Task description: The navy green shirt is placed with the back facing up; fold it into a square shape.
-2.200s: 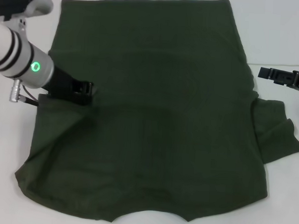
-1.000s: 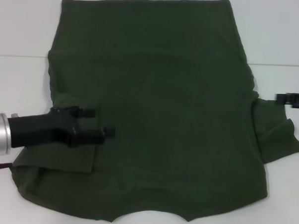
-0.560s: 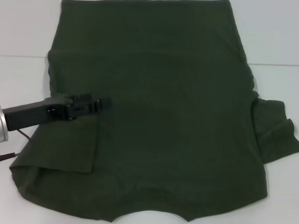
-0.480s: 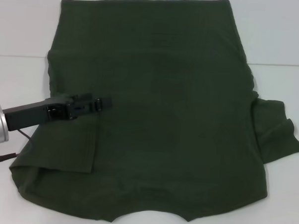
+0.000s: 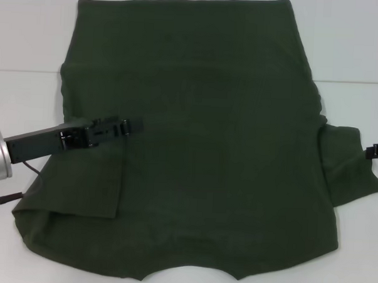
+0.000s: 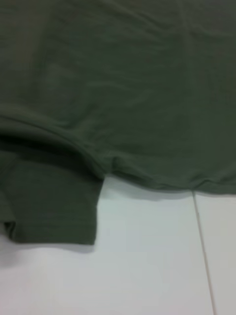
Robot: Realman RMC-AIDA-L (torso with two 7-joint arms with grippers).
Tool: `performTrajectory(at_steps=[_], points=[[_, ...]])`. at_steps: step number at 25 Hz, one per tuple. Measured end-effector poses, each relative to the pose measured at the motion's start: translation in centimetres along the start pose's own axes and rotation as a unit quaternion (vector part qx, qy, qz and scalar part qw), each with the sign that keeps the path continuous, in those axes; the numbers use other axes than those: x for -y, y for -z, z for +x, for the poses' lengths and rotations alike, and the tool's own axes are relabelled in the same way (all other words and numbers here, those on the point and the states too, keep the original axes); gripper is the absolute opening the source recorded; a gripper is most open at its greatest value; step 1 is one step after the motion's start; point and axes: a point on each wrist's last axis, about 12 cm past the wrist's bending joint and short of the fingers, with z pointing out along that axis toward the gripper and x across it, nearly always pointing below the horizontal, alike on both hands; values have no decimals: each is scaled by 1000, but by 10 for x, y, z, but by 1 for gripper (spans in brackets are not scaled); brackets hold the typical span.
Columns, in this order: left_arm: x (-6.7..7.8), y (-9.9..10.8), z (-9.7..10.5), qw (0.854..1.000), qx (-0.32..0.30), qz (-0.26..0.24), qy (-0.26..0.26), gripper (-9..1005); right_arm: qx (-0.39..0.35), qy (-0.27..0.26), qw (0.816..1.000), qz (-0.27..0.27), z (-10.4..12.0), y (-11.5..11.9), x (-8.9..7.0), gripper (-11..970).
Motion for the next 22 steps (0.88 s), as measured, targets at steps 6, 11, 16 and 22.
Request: performTrajectory(at_steps=[6,11,16,22], points=[[1,-1,-2,1000,2,3,2,919,6,5,1000,0,-5,-11,-8,743],[1,-1,-2,1000,6,4,3,919,-2,10,1000,-3,-6,-21,-16,742],[0,0,-1,1000,8,0,5,919,-3,12,1000,0,-7,-24,-18,741],[0,0,-2,1000,9,0,4,918,-5,16,1000,5,-6,-28,-18,740]])
